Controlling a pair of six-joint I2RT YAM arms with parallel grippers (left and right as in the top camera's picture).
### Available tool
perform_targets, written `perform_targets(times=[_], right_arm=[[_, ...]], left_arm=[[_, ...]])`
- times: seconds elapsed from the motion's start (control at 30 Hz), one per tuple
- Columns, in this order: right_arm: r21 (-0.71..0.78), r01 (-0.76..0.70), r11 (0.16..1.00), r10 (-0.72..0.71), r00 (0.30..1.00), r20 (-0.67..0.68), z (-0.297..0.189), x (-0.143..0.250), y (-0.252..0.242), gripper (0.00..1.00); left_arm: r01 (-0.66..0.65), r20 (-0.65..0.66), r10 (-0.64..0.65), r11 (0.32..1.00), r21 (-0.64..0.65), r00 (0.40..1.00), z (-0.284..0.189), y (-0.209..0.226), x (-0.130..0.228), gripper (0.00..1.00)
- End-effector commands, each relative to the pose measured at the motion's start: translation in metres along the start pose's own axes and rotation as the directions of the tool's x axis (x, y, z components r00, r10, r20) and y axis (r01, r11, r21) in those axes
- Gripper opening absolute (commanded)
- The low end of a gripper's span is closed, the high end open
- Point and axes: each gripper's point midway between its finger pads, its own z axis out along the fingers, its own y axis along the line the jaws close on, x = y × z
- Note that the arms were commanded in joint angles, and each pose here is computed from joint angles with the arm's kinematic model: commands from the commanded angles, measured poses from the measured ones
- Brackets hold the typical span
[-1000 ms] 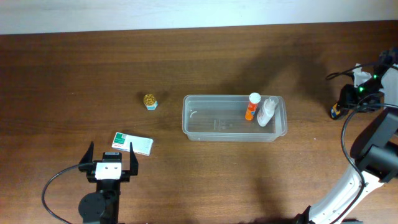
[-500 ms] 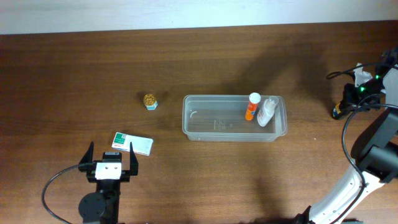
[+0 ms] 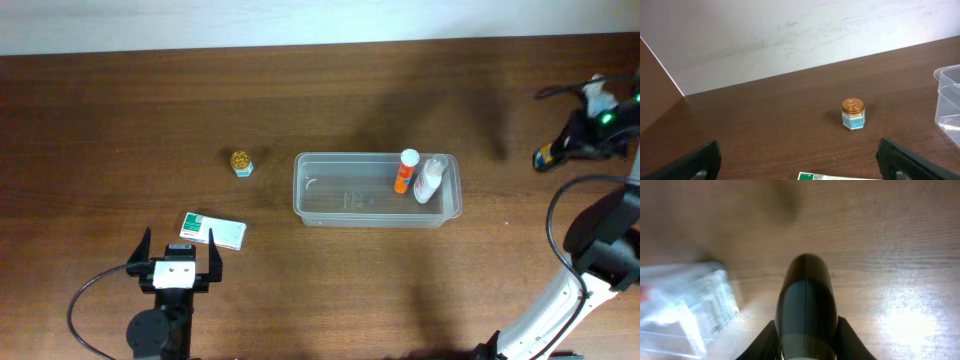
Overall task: Pack container
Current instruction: 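Lift the dark bottle and carry it over the container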
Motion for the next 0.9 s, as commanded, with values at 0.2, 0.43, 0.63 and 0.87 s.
perform_targets(times=[0.2, 0.43, 0.63, 0.87], right_arm=[[-0.052, 0.085, 0.995, -0.064, 0.945, 0.320, -0.122, -0.011, 0.092, 0.18], [-0.059, 0.208, 0.976, -0.170, 0.907, 0.384, -0.151, 0.013, 0.175, 0.20], [0.083, 0.220, 0.972, -0.235, 0.906, 0.352, -0.143, 0.032, 0.223, 0.22], [0.053, 0.393, 0.918, -0.396, 0.901, 0.178, -0.088, 0.071, 0.293, 0.22]], left_arm=[[-0.012, -0.001, 0.012, 1.000, 0.003, 1.000, 0.000, 0.000, 0.001, 1.00], [-0.012, 0.000, 0.012, 1.000, 0.003, 1.000, 0.000, 0.000, 0.001, 1.00], [-0.012, -0.001, 0.012, 1.000, 0.003, 1.000, 0.000, 0.000, 0.001, 1.00], [-0.012, 0.000, 0.012, 1.000, 0.003, 1.000, 0.000, 0.000, 0.001, 1.00]])
